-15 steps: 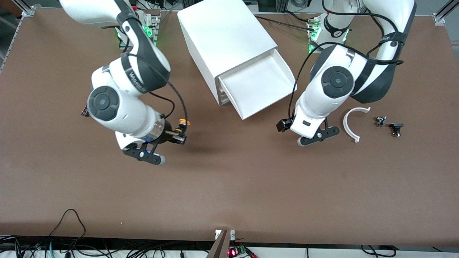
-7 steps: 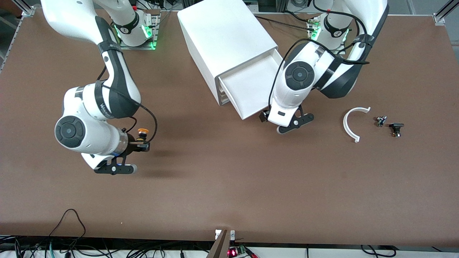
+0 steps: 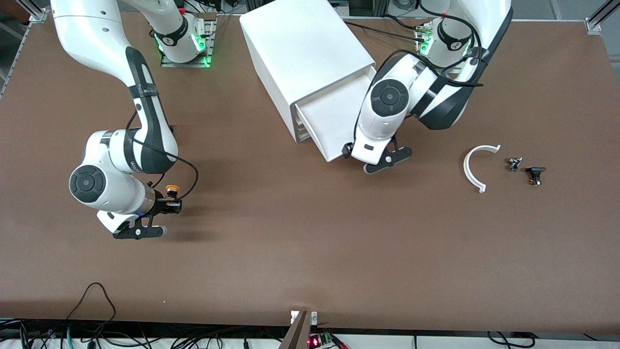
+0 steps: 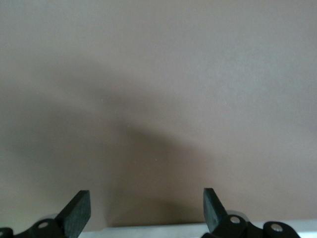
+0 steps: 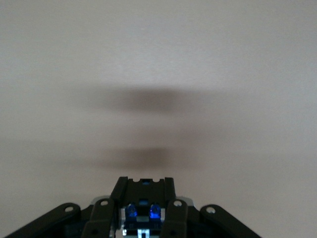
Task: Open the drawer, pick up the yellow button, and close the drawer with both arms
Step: 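Push the drawer shut with the left gripper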
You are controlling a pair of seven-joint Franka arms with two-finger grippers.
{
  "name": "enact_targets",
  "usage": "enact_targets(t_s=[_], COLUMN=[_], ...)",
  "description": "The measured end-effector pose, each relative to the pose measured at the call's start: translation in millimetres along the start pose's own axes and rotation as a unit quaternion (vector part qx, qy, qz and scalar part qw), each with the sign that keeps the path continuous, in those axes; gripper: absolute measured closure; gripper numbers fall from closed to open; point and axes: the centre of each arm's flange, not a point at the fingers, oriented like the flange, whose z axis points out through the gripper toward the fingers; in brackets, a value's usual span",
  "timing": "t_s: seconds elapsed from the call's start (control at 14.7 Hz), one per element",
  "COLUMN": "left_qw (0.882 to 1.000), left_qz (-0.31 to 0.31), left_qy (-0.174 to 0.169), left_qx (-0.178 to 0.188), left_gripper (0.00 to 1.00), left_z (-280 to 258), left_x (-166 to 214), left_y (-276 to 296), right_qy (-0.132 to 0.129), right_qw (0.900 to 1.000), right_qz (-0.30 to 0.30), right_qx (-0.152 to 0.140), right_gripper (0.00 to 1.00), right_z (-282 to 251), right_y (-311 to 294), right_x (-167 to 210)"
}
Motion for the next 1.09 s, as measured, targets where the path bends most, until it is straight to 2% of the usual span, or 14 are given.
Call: enact_targets(t_s=[0.2,0.82,0.88,1.09], left_qw=[1.0,0.999,0.999,0.998], left_qz=[-0.001,0.046,0.047,0.046], left_qy=[-0.003,-0.019,-0.023,-0.04], left_qx=[0.0,0.012,0.012,0.01], left_gripper=[0.0,0.0,0.0,0.0], left_z=[0,12,13,14], left_x=[-24,-101,-107,-117], left_y=[7,23,25,26], right_qy=[0.012,0.01,0.011,0.013], right_qw=[1.0,1.0,1.0,1.0], right_qz=[0.001,0.023,0.023,0.023], right_qx=[-0.005,-0.017,-0.016,-0.016], right_gripper=[0.67,0.66,0.61,0.36], right_z=[30,92,91,90], right_y=[31,67,67,67], right_x=[-10,-29,-29,-28])
